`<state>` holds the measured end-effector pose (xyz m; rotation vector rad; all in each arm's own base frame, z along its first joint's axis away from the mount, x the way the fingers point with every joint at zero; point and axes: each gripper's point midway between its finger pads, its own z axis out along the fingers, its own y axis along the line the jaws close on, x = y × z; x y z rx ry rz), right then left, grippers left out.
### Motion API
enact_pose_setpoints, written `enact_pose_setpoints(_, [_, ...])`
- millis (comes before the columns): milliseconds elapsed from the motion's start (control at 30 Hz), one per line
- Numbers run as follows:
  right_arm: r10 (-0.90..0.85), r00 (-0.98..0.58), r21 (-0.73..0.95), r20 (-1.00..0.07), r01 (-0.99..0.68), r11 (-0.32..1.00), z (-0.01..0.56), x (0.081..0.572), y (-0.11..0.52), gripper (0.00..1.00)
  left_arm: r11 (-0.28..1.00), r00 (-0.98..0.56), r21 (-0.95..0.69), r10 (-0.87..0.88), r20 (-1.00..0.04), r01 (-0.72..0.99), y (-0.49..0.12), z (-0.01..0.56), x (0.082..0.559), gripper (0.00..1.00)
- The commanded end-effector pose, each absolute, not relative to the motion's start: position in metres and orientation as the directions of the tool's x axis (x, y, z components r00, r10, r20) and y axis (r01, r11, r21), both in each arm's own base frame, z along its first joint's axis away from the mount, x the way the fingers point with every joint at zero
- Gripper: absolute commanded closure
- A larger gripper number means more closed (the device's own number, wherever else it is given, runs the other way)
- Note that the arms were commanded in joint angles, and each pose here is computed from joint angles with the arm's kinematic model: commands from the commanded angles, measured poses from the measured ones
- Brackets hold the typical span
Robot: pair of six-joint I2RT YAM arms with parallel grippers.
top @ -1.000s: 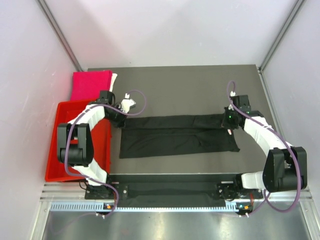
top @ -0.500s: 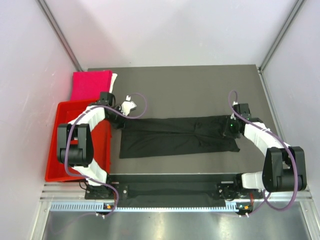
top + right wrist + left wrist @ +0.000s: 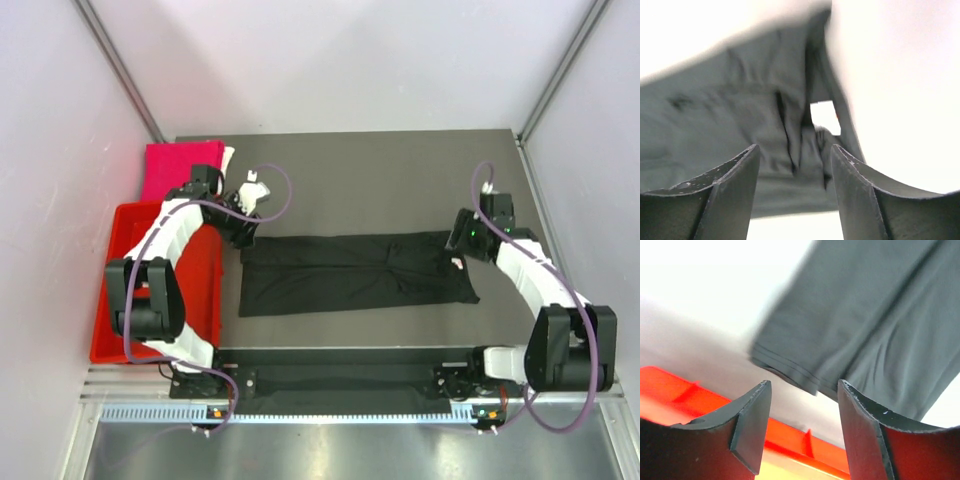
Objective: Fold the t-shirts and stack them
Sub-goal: Fold the tshirt
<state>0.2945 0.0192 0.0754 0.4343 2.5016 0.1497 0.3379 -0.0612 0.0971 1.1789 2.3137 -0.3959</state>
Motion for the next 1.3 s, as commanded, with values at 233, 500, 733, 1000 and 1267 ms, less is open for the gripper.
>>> enact_pose_setpoints(233, [0.376, -0.73, 0.252, -0.57, 0.28, 0.926, 0.075, 0.388, -0.01, 0.46, 0.797, -0.647, 0.029, 0.511, -0.565, 0.604, -0.047, 0.075, 0.402, 0.34])
enact_pose_setpoints(500, [0.38, -0.78, 0.269, -0.497, 0.278, 0.922, 0.033, 0.398, -0.006, 0.67, 0.812, -0.686, 0.05, 0.522, -0.506, 0.582, -0.045, 0.033, 0.404, 0.34])
enact_pose_setpoints(733, [0.38, -0.788, 0.302, -0.485, 0.257, 0.918, 0.025, 0.421, -0.001, 0.97, 0.744, -0.688, -0.067, 0.575, -0.442, 0.665, -0.072, 0.012, 0.348, 0.96])
enact_pose_setpoints(1000, [0.391, -0.787, 0.44, -0.477, 0.171, 0.881, 0.03, 0.513, 0.04, 1.0, 0.675, -0.708, -0.227, 0.627, -0.326, 0.702, -0.077, 0.002, 0.266, 1.0])
enact_pose_setpoints(1267, [0.315, -0.792, 0.494, -0.523, 0.02, 0.869, 0.038, 0.593, 0.16, 1.0, 0.387, -0.424, -0.178, 0.851, -0.308, 0.905, -0.109, -0.002, 0.186, 0.96])
